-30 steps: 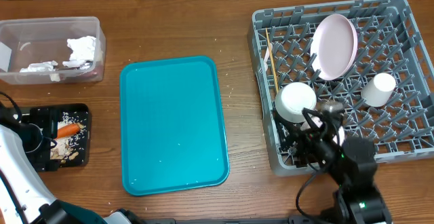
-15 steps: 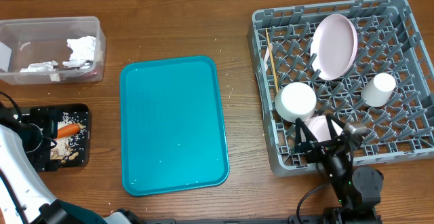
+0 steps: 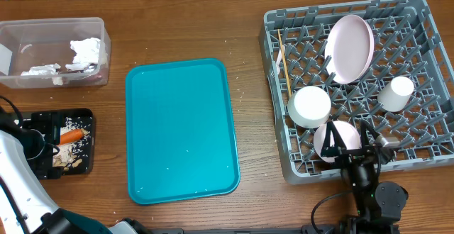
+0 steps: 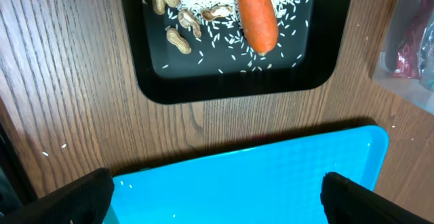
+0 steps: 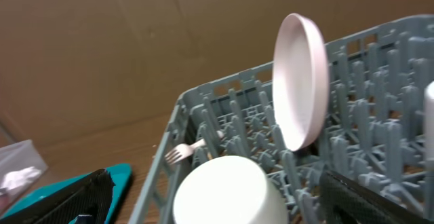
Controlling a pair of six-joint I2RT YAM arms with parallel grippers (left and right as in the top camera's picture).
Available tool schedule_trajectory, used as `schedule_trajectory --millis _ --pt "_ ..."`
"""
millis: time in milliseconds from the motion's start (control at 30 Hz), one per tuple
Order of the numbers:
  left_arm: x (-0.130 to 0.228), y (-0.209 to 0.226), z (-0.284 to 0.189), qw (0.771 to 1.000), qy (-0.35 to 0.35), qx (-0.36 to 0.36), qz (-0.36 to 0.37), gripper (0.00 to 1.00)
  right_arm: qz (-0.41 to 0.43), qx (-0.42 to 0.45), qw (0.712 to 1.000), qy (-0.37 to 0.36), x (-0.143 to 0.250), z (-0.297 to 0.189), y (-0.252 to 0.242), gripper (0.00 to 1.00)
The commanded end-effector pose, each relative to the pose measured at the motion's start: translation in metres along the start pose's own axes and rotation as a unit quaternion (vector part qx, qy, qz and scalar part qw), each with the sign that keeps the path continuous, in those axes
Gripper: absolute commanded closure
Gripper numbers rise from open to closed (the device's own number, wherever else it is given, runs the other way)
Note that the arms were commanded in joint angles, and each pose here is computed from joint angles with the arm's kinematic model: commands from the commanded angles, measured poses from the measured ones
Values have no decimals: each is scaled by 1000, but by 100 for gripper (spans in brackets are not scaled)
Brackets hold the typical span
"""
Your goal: Sort waste into correct bins and load items into the dishwasher rack
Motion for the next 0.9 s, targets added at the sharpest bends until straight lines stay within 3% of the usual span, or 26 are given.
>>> schedule_trajectory --millis 0,267,433,867 --pt "-1 2 1 1000 -1 -4 -11 0 -32 9 999 -7 -1 -1 -5 0" --pt "-1 2 1 1000 -1 -4 -11 0 -32 19 999 -10 -2 -1 -8 0" --pt "-1 2 1 1000 -1 -4 -11 0 -93 25 995 -8 -2 -1 -10 0" --pt "-1 2 1 1000 -1 -4 -11 0 -92 16 996 -8 -1 -1 -7 0"
Point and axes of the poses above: each gripper's point midway between its finger pads, its own z axis out along the fingers, its own y axis along the line the jaws close on, x = y × z, the point moved 1 cm from there along -z, back along the fingers
